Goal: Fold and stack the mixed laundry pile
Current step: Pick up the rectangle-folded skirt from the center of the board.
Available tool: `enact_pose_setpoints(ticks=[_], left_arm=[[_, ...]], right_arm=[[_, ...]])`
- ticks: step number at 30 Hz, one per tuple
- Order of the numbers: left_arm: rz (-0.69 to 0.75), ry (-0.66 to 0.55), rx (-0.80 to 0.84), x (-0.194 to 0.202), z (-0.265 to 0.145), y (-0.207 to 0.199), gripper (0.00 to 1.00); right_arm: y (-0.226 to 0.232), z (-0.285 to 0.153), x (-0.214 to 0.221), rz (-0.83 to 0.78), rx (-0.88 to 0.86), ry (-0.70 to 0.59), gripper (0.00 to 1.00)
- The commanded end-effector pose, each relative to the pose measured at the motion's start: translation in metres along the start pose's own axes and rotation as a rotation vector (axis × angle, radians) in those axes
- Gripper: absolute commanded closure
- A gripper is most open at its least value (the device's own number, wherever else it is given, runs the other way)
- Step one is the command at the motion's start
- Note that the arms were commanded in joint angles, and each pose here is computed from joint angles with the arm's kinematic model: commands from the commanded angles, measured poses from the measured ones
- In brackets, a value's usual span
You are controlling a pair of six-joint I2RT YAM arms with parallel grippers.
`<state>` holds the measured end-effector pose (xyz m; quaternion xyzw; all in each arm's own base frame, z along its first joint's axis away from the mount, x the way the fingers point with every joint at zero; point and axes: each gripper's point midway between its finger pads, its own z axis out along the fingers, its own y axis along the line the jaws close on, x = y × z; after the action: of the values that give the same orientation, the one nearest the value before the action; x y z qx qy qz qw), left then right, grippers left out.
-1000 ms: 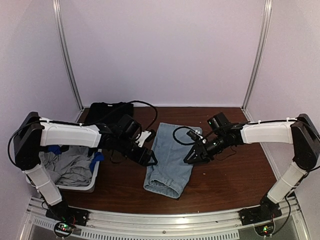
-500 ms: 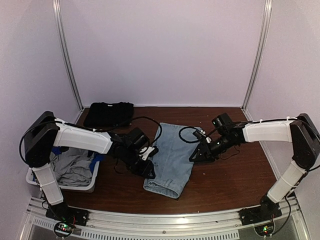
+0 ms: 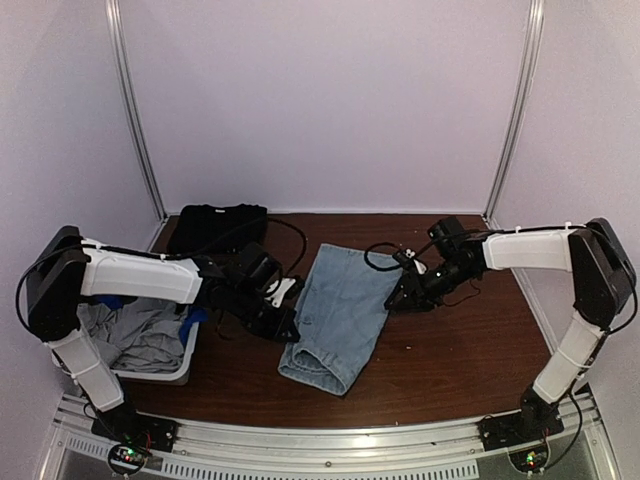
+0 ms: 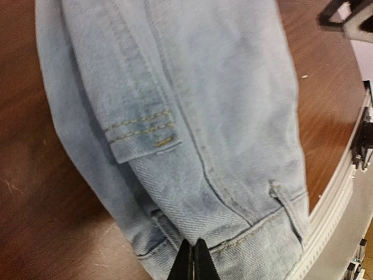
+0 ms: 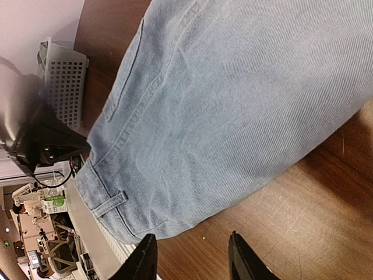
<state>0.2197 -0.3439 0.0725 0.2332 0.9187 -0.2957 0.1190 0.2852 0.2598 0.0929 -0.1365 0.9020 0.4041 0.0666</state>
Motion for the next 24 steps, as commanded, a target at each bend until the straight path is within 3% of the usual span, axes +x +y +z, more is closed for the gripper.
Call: enact_pose_setpoints(ticks=[1, 3, 7, 11, 15, 24], left_arm=[[-0.079, 0.075, -0.148, 0.022, 0.023, 0.044, 1.00], [-0.045, 0.082, -0.168, 0.021, 0.024, 0.047, 0.98], [0.168, -0.091, -0.205, -0.007, -0.017, 0.037, 0.45], [0.517, -0.272, -0.228, -0.025, -0.065, 0.001, 0.10], [0.976, -0.277, -0.225, -0.007, -0.075, -0.036, 0.06], [1.446, -0.090, -0.332, 0.037, -0.024, -0.054, 0.04]], right_arm=[[0.002, 0.002, -0.017, -0.028, 0.002, -0.015, 0.58], [0.006, 0.003, -0.023, -0.033, -0.012, -0.014, 0.58], [0.022, 0.001, -0.035, -0.055, -0.053, -0.023, 0.58], [0.034, 0.004, -0.044, -0.051, -0.100, -0.018, 0.59], [0.043, 0.016, -0.048, -0.045, -0.144, 0.014, 0.59], [0.050, 0.043, -0.049, -0.022, -0.194, 0.087, 0.59]])
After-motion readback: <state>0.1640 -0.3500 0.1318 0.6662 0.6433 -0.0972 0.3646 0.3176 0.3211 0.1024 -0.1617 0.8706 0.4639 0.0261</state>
